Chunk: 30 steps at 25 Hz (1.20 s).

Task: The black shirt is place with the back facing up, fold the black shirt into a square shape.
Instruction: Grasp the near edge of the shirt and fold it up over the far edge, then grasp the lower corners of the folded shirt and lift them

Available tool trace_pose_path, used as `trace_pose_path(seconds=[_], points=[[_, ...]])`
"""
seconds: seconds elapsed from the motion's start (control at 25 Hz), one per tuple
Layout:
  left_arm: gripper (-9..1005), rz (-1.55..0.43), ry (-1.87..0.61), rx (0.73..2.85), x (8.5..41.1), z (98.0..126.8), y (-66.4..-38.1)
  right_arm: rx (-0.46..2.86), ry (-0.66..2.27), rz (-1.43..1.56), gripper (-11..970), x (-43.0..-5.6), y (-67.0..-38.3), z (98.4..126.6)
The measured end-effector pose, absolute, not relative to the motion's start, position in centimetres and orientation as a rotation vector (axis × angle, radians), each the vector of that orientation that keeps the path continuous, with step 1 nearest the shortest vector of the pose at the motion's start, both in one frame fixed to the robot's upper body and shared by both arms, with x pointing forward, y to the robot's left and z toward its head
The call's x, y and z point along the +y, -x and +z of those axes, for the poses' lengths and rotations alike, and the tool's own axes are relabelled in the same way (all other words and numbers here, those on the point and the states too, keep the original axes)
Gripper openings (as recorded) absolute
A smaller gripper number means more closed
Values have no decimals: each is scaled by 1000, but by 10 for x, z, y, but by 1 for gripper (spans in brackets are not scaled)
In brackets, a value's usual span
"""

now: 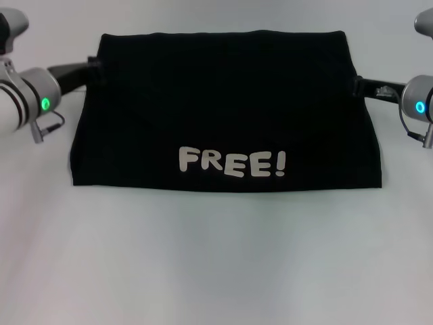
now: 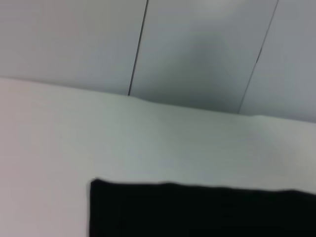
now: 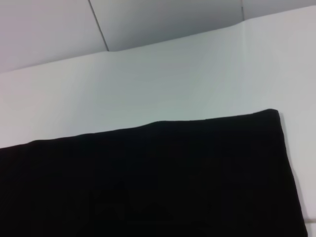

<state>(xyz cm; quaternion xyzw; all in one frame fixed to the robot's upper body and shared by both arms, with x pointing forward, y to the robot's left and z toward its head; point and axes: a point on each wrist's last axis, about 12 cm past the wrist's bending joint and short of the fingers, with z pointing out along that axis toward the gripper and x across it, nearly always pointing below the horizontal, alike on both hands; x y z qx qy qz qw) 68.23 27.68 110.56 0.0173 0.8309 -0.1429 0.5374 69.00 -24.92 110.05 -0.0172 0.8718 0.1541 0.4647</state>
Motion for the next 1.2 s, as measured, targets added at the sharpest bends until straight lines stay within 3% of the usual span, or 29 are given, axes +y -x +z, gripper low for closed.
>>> trace_pose_path(seconds=[0.56,0.68,1.04,1.08,1.12,1.2], points=[[93,-265,-104,2020,263,1087,-674,2167,22,349,163,-254,-681,1087],[219,-207,-76,2034,266,1088,-677,2157,16,333,193,-258,-682,1090],[548,-118,-5,2009,292,1102,-685,2114,-46,382,598,-278,-677,1093],[632,-123,11,2009,295,1101,-683,2108,-49,402,638,-281,-675,1094],[716,-134,31,2011,299,1100,-681,2102,-52,429,637,-285,-672,1093],[715,-184,62,2011,304,1096,-675,2094,-54,479,635,-293,-663,1091]])
